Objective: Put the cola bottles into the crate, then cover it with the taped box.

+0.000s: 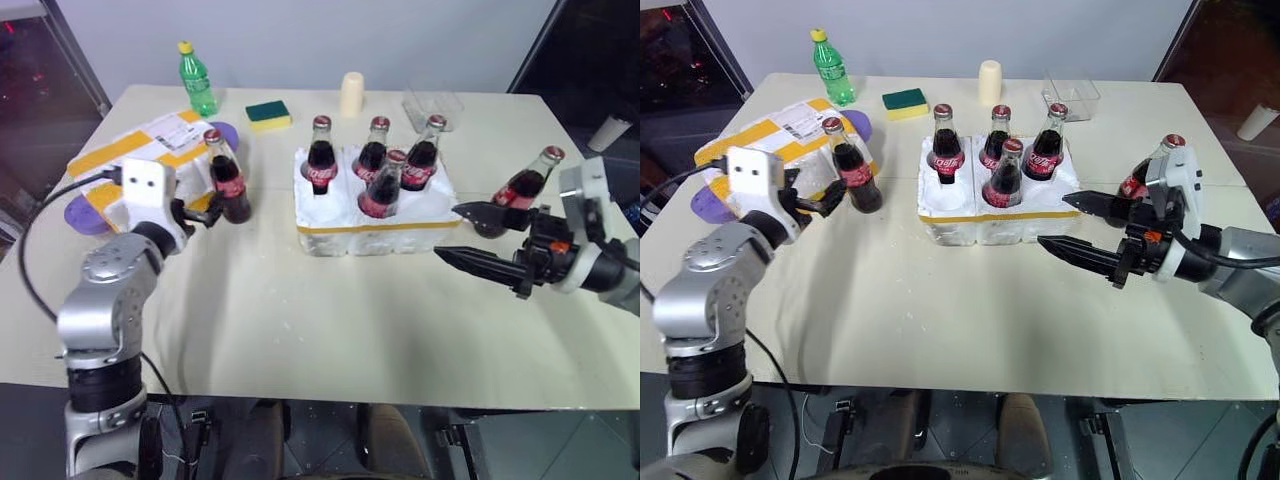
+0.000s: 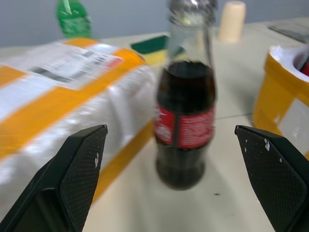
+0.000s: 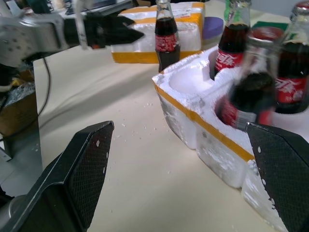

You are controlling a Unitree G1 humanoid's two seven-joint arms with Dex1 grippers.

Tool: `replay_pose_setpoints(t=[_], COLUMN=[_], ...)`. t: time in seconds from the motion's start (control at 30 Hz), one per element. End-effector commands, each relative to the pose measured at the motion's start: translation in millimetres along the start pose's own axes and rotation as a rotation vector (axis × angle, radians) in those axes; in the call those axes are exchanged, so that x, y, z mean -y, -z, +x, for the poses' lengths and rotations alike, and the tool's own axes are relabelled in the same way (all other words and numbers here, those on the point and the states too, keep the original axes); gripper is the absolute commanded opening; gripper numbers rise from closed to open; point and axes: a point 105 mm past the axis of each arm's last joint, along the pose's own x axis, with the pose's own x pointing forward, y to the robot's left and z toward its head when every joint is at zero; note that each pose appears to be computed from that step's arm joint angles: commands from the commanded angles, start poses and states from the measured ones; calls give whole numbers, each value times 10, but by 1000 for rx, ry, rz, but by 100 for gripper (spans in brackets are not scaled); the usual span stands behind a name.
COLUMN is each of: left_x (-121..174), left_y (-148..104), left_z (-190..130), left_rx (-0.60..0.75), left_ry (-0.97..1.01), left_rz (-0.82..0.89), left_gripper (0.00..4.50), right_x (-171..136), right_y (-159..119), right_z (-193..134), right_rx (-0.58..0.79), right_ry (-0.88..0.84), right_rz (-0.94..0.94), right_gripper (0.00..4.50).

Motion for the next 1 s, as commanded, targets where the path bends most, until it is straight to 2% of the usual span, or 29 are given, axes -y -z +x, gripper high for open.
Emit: replay_pose_setpoints(t=[0.03, 0.23, 0.5, 0.77, 0.87, 0.93, 1.0], left_x=[-29, -163, 12, 91, 94, 86, 41], left_y=[-97, -73, -141, 13, 1, -21, -129], left_z=[119, 355, 698, 836, 834, 829, 812], left_rx=[48, 44, 60, -10, -10, -6, 25], left_ry=[2, -14, 92, 126, 126, 126, 125], left_rz=[35, 38, 53, 1, 6, 9, 24], left_gripper=[443, 443, 443, 443, 367, 280, 284], right_x=[-61, -75, -84, -70, -59, -57, -59], right_y=[-127, -136, -153, -148, -139, -135, -130], right_z=[4, -2, -11, -26, -49, -60, -71], right_rx=[31, 32, 59, 65, 59, 58, 57], right_ry=[-14, 1, 12, 30, 44, 49, 54], right_rz=[-46, -43, -26, -24, -25, -25, -24], right_gripper=[450, 450, 450, 450, 450, 450, 450])
